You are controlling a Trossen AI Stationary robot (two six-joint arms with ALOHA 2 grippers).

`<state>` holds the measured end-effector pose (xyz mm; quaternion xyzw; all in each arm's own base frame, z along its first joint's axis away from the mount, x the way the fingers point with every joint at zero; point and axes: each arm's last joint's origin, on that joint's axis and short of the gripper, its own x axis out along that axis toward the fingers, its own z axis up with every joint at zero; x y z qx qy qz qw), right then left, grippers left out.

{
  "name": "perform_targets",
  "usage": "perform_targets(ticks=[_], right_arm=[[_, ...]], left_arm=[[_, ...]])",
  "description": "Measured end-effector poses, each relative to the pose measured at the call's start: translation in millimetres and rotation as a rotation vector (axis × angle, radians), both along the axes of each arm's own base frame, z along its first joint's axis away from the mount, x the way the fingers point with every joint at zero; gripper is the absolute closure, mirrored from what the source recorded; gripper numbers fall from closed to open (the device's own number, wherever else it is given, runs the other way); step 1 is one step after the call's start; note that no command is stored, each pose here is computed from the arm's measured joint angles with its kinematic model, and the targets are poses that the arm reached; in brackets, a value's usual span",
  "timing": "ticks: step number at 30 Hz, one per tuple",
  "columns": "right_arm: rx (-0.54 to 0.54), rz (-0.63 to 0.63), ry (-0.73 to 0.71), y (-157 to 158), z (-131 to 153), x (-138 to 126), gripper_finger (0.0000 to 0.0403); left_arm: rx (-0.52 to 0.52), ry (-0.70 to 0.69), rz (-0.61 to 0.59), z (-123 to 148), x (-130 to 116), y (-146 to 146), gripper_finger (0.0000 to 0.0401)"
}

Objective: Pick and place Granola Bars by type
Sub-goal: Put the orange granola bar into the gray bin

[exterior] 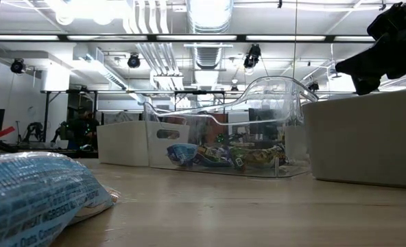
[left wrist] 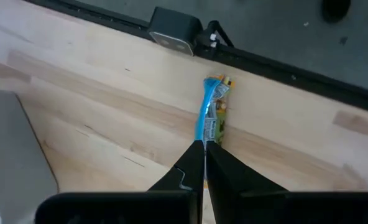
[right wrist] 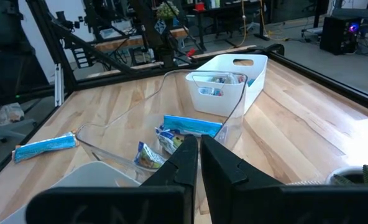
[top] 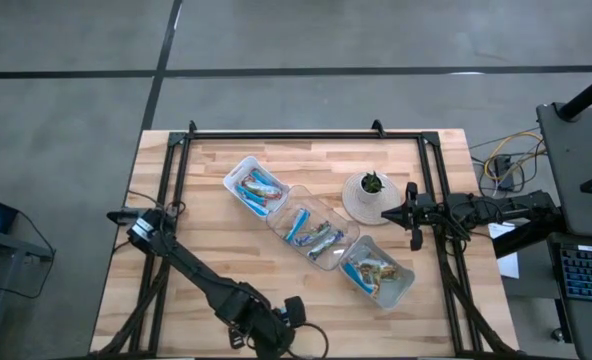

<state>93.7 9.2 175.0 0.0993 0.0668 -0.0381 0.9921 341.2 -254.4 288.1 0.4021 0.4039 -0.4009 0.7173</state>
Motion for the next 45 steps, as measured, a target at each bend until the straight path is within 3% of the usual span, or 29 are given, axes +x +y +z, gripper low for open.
perform_targets(ticks=[20,32,36,45], right_arm=[[0.0,0.0,0.0,0,0,0,0.039],[0.0,0.0,0.001,0,0,0,0.039],[0.0,0.0,0.0,0,0,0,0.039],[0.0,0.0,0.001,0,0,0,0.039]], left_arm=[[0.116,0.133,-0.009,-71,30,-1,0.0401],[0.087,0.153,0.091,-72,32,1,0.0399],[0.085,0.155,0.097,-72,32,1,0.0372],[0.101,0.164,0.079,-71,30,3,0.026]])
